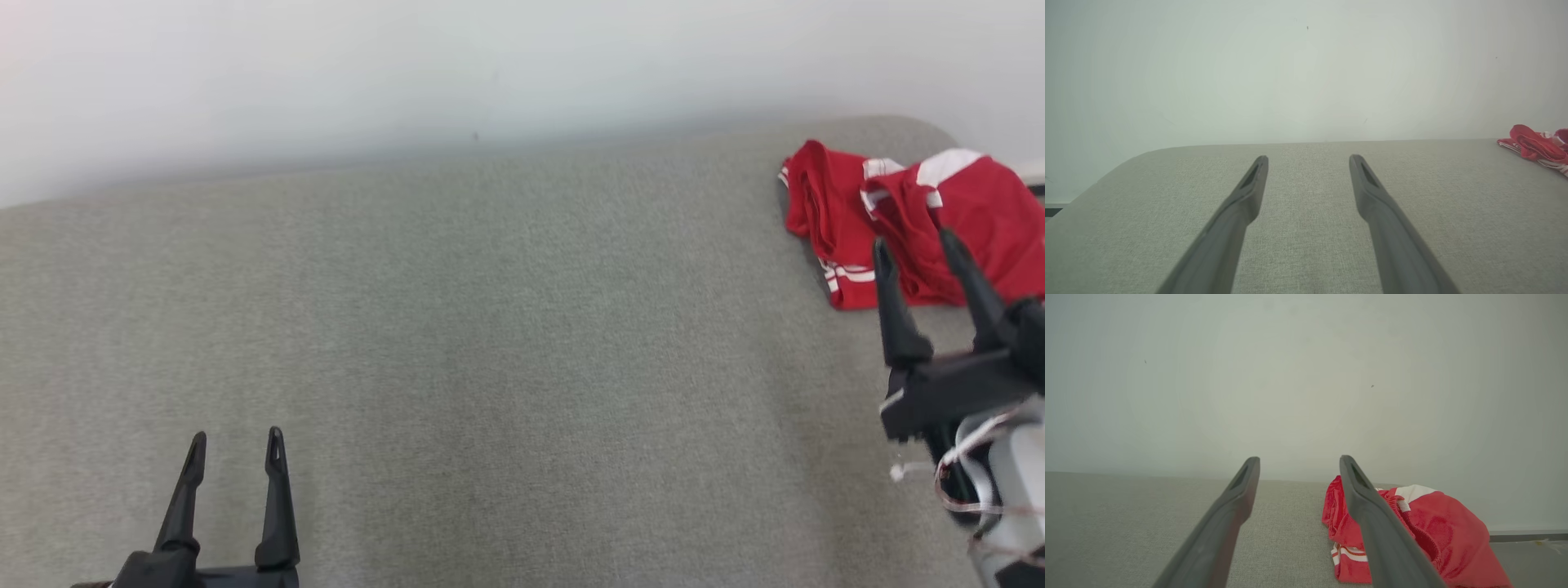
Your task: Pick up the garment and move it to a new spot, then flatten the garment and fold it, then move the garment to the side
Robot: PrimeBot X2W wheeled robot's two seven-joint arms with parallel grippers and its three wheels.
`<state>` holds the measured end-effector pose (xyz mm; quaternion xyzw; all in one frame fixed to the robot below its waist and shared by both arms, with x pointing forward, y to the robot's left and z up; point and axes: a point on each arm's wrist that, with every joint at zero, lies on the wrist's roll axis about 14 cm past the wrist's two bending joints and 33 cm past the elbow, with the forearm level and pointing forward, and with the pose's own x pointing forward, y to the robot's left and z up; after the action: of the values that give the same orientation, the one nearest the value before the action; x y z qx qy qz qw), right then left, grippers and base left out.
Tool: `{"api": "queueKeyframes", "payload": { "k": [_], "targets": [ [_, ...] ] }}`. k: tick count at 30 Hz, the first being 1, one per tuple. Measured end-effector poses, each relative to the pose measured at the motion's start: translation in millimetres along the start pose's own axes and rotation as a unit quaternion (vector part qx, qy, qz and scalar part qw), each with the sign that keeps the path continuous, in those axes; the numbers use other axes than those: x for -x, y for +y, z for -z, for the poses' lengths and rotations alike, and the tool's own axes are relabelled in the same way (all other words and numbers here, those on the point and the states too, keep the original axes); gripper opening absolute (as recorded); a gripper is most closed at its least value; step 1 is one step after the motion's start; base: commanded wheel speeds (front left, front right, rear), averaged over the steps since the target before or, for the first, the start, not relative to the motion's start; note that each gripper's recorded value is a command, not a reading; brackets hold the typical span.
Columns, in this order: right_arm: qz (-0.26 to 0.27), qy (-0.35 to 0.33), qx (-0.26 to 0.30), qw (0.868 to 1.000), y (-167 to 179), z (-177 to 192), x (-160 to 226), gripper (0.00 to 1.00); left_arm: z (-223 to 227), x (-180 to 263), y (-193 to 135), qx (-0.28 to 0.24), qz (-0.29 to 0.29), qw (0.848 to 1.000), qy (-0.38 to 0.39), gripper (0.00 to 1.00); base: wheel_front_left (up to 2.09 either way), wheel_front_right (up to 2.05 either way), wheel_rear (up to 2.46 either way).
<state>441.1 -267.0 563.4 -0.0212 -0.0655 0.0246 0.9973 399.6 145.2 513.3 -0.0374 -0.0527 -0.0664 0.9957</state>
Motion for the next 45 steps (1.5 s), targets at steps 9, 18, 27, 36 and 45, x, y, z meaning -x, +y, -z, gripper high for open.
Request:
{"api": "queueKeyframes", "payload": {
  "k": [9,18,27,36,45],
  "targets": [
    [-0.015,-0.003,-0.056,0.998,44.2,4.6,42.7,1.00,-18.9,23.6,22.4,-0.007,-0.037,0.999,-0.021,1.00,0.00,0.00,0.00],
    [-0.018,0.004,-0.081,0.997,73.4,14.5,82.4,1.00,-23.7,38.0,35.8,-0.009,-0.059,0.998,-0.025,1.00,0.00,0.00,0.00],
    [-0.007,0.004,-0.085,0.996,73.8,17.9,97.8,1.00,-3.7,47.2,36.0,-0.005,-0.061,0.998,0.008,1.00,0.00,0.00,0.00],
    [-0.006,0.016,-0.086,0.996,74.9,27.1,101.0,0.00,6.8,52.5,39.0,-0.008,-0.072,0.997,0.027,0.00,0.00,0.00,0.00],
    [0.012,0.049,-0.147,0.988,74.5,46.4,107.3,0.00,24.7,57.6,43.7,0.055,-0.092,0.992,0.061,0.00,0.00,0.00,0.00]
  ]
}}
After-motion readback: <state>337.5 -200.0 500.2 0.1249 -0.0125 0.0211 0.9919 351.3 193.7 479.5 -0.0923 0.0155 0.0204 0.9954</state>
